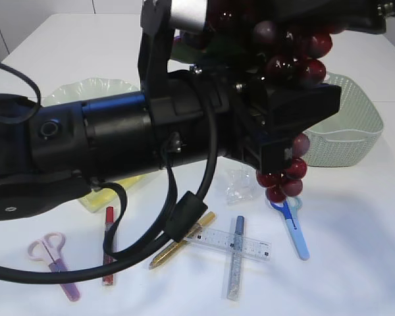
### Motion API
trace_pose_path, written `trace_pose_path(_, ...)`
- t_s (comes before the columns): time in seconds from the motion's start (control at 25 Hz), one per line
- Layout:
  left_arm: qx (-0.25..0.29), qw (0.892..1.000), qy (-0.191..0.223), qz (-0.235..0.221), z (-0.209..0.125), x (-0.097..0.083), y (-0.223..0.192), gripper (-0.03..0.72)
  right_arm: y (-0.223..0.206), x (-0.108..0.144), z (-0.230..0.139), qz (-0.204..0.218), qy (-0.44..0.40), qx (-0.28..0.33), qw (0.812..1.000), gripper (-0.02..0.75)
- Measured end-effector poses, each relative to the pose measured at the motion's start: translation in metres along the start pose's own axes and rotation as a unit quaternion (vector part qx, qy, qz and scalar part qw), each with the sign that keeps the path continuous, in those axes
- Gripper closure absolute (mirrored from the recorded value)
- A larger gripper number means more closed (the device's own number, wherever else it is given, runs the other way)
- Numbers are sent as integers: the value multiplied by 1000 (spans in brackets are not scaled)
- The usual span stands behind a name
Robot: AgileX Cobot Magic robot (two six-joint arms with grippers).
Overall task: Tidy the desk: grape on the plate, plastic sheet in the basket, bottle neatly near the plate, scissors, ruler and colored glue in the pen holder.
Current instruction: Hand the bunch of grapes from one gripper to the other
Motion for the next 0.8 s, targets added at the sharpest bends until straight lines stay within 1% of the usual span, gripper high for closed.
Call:
trace_pose_path(0.12,3,1000,0,1,-1,0,0,490,0,-2,-1,-6,5,3,1000,540)
trace_pose_path(0.2,4,1000,-2,1,-1,0,0,492,0,-4,-2,-11,10,5,1000,514)
trace_pose_path(0.32,6,1000,-10,2,-2,1,0,494,0,-6,-3,-17,14,7,1000,422)
trace_pose_path(0.4,4,1000,-25,3,1,0,1,494,0,-7,-2,-19,17,7,1000,356)
trace_pose_path(0.44,3,999,-35,3,2,0,2,496,0,-7,-2,-19,17,7,1000,336)
trace_pose_path(0.56,-1,999,-52,6,8,2,4,500,0,-7,-2,-19,17,7,1000,312)
trace_pose_path(0.68,-3,998,-61,15,13,9,8,503,0,-7,-1,-19,16,4,1000,299)
trace_pose_path(0.8,-4,997,-73,24,17,17,12,503,1,-7,1,-20,16,-2,1000,255)
Point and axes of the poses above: a point on each arm's last joint axis where the gripper is mounted, y pointing back along that axis away from the gripper, x along the wrist's bending axis when the last joint is at zero, z = x × y, the point moved 9 cm from there along -y, pointing out along that axis toward the gripper, and after that the axes turned 13 degrees about -y, right-handed, at the moved point
